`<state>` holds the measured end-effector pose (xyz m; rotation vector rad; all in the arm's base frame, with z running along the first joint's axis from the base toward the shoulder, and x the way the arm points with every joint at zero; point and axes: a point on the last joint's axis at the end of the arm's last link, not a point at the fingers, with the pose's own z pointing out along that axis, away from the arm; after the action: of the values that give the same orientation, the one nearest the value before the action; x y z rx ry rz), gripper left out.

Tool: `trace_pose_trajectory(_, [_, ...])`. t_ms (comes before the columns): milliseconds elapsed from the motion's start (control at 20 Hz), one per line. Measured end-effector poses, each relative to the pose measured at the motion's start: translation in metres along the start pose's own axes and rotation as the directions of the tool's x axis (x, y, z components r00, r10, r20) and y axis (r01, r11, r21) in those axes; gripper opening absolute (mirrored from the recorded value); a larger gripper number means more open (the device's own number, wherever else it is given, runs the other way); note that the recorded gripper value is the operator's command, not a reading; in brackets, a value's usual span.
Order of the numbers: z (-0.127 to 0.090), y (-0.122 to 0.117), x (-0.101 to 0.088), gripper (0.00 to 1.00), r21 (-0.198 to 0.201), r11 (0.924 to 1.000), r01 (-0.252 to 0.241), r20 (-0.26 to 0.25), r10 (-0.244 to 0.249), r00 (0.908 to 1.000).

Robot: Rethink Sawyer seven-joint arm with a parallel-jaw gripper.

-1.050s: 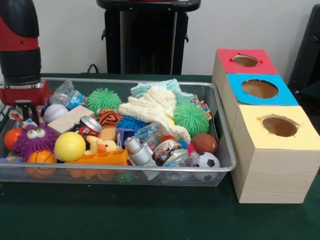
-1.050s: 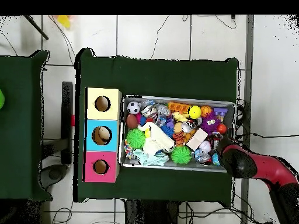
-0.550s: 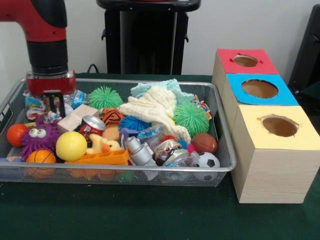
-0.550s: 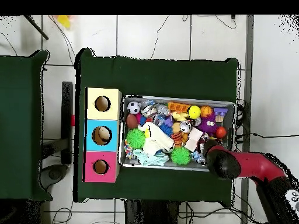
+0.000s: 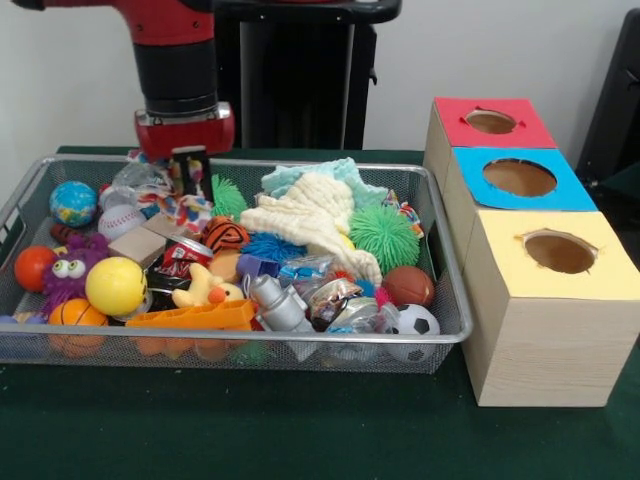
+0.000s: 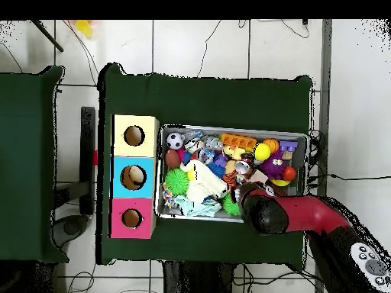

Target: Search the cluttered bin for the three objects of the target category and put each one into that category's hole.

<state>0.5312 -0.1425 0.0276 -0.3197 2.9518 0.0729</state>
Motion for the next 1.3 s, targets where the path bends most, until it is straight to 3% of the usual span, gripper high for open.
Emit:
trace_pose_trajectory(150, [-0.009, 0.021, -0.006, 0.0, -0.022, 0.9997, -0.012, -0.008, 0.012, 0.9999])
trace_pose_trajectory(350, [-0.019, 0.031, -0.012, 0.0, -0.032, 0.999, -0.032, -0.011, 0.032, 0.9994])
trace_pose_trajectory(700, [-0.054, 0.068, -0.035, 0.0, -0.044, 0.9971, -0.061, -0.018, 0.061, 0.998])
trace_pose_trajectory(1000, [-0.087, 0.138, -0.067, 0.0, -0.045, 0.9984, -0.036, -0.032, 0.034, 0.9989])
trace_pose_trajectory(1300, [-0.094, 0.199, -0.081, 0.0, -0.05, 0.9985, -0.021, -0.042, 0.019, 0.9989])
